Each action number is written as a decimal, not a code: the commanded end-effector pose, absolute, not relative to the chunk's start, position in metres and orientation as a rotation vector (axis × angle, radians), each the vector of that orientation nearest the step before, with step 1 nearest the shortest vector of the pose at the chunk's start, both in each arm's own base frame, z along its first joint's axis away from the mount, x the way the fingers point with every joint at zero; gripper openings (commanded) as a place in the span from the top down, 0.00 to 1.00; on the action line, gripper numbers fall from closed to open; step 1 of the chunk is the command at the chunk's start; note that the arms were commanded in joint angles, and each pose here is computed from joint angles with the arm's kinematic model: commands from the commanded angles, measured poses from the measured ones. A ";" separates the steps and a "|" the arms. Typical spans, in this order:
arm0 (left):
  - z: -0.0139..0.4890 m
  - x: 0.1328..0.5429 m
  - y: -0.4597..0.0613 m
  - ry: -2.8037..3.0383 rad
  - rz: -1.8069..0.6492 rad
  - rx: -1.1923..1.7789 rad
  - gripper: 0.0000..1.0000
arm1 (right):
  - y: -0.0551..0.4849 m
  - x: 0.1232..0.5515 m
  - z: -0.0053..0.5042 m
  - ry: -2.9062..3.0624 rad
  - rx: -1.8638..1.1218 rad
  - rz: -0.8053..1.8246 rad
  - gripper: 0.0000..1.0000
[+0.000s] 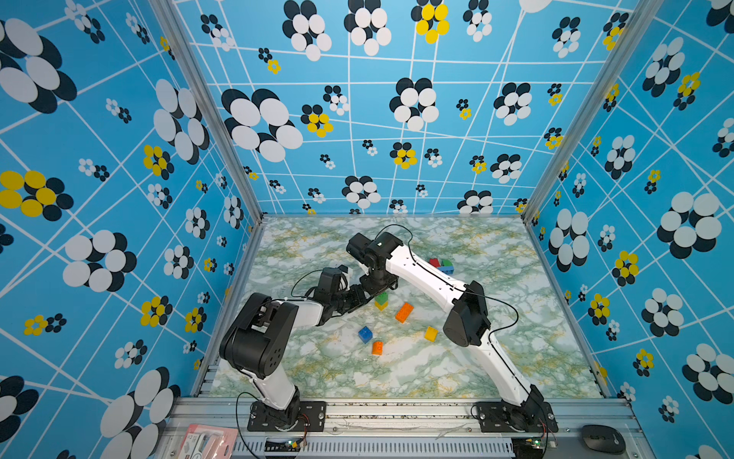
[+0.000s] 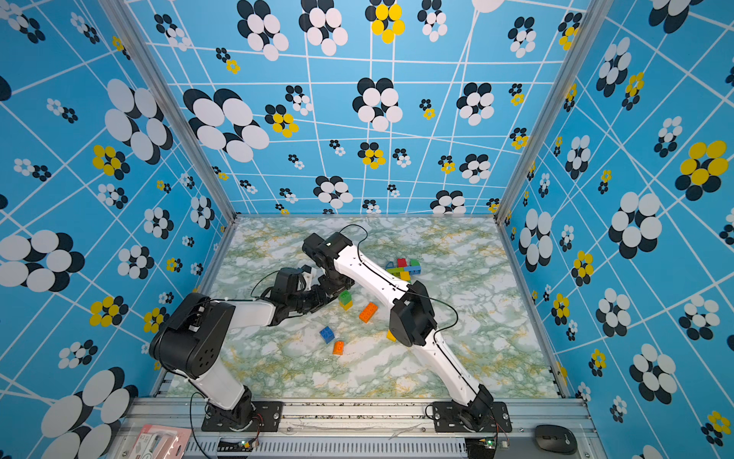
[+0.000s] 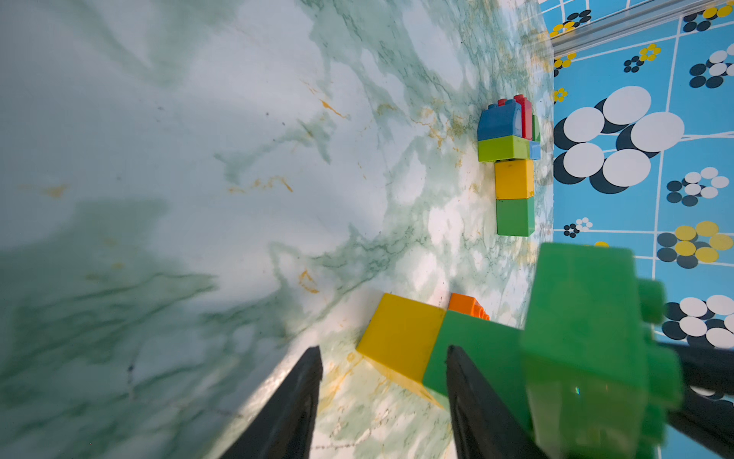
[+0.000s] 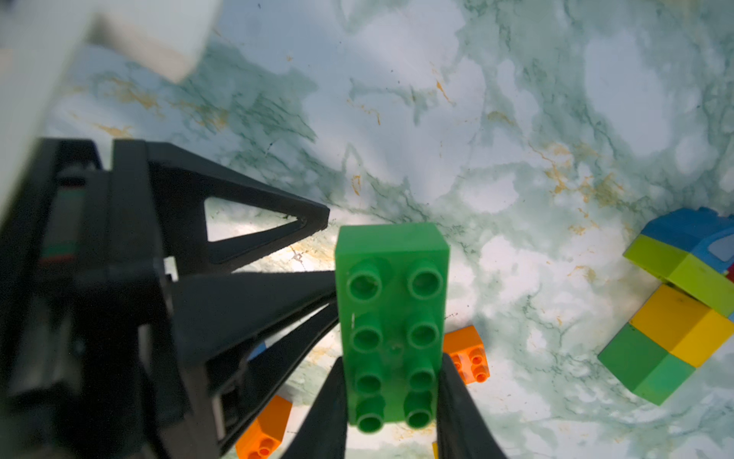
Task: Assemble a fork with lego
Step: Assemble the lego brick with the lego brick.
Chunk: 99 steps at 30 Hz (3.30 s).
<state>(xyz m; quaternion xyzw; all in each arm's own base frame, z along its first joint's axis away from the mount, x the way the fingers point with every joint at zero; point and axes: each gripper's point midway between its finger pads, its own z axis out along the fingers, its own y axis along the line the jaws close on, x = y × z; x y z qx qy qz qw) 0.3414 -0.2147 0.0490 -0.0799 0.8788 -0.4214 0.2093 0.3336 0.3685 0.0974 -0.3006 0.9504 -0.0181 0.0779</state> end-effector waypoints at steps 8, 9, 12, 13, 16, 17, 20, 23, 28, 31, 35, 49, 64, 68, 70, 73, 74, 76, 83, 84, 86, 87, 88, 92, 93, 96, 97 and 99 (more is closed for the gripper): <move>0.054 0.341 -0.228 2.437 -1.209 -0.162 0.46 | 0.344 0.279 -0.032 3.112 -1.265 -0.234 1.00; 0.054 0.341 -0.229 2.438 -1.211 -0.161 0.46 | 0.342 0.279 -0.033 3.076 -1.338 -0.251 1.00; 0.055 0.341 -0.229 2.436 -1.209 -0.158 0.46 | 0.342 0.277 -0.036 2.982 -1.509 -0.271 1.00; 0.054 0.341 -0.229 2.438 -1.208 -0.159 0.46 | 0.342 0.277 -0.036 2.974 -1.520 -0.269 1.00; 0.055 0.341 -0.229 2.436 -1.211 -0.159 0.46 | 0.345 0.276 -0.033 3.006 -1.477 -0.246 1.00; 0.055 0.341 -0.229 2.436 -1.210 -0.156 0.46 | 0.346 0.274 -0.032 3.040 -1.442 -0.233 1.00; 0.055 0.340 -0.228 2.437 -1.208 -0.157 0.46 | 0.347 0.263 -0.025 3.227 -1.240 -0.170 1.00; 0.056 0.340 -0.229 2.433 -1.211 -0.154 0.46 | 0.343 0.260 -0.022 3.305 -1.082 -0.207 1.00; 0.058 0.340 -0.231 2.423 -1.230 -0.138 0.46 | 0.340 0.262 -0.018 3.316 -1.009 -0.242 1.00; 0.061 0.337 -0.237 2.419 -1.254 -0.101 0.46 | 0.331 0.272 -0.004 3.249 -1.040 -0.332 1.00; 0.063 0.330 -0.250 2.421 -1.295 -0.037 0.46 | 0.328 0.284 0.021 3.191 -0.996 -0.313 1.00; 0.055 0.299 -0.280 2.462 -1.331 0.044 0.46 | 0.317 0.287 0.057 3.106 -0.944 -0.197 1.00; 0.051 0.302 -0.259 2.458 -1.267 -0.034 0.47 | 0.319 0.281 0.053 2.940 -1.268 -0.061 1.00; 0.053 0.304 -0.254 2.456 -1.260 -0.038 0.47 | 0.317 0.278 0.049 2.919 -1.310 -0.065 1.00; 0.054 0.306 -0.253 2.451 -1.257 -0.044 0.47 | 0.314 0.278 0.047 2.915 -1.309 -0.089 1.00; 0.058 0.311 -0.253 2.441 -1.260 -0.050 0.47 | 0.307 0.279 0.049 2.932 -1.254 -0.161 1.00; 0.059 0.313 -0.254 2.438 -1.259 -0.048 0.47 | 0.307 0.278 0.050 2.934 -1.234 -0.167 1.00; 0.062 0.315 -0.256 2.432 -1.261 -0.044 0.47 | 0.307 0.275 0.049 2.931 -1.211 -0.177 1.00; 0.066 0.322 -0.251 2.425 -1.249 -0.061 0.47 | 0.301 0.261 0.036 2.949 -1.185 -0.200 1.00; 0.066 0.323 -0.249 2.424 -1.248 -0.070 0.47 | 0.299 0.260 0.035 2.945 -1.194 -0.211 1.00; 0.068 0.327 -0.248 2.420 -1.252 -0.077 0.47 | 0.297 0.260 0.037 2.927 -1.228 -0.222 1.00; 0.069 0.328 -0.247 2.417 -1.253 -0.074 0.47 | 0.296 0.260 0.036 2.921 -1.243 -0.226 1.00; 0.069 0.328 -0.248 2.420 -1.252 -0.068 0.47 | 0.295 0.260 0.035 2.912 -1.269 -0.232 1.00; 0.072 0.331 -0.249 2.421 -1.249 -0.057 0.47 | 0.294 0.263 0.036 2.908 -1.264 -0.253 1.00; 0.073 0.332 -0.249 2.419 -1.248 -0.057 0.47 | 0.294 0.264 0.035 2.926 -1.233 -0.256 1.00; 0.074 0.334 -0.249 2.416 -1.244 -0.059 0.47 | 0.297 0.259 0.032 3.003 -1.142 -0.228 1.00; 0.074 0.334 -0.249 2.414 -1.244 -0.058 0.47 | 0.298 0.259 0.033 3.013 -1.125 -0.219 1.00; 0.074 0.334 -0.249 2.414 -1.244 -0.060 0.47 | 0.298 0.258 0.033 3.015 -1.122 -0.201 1.00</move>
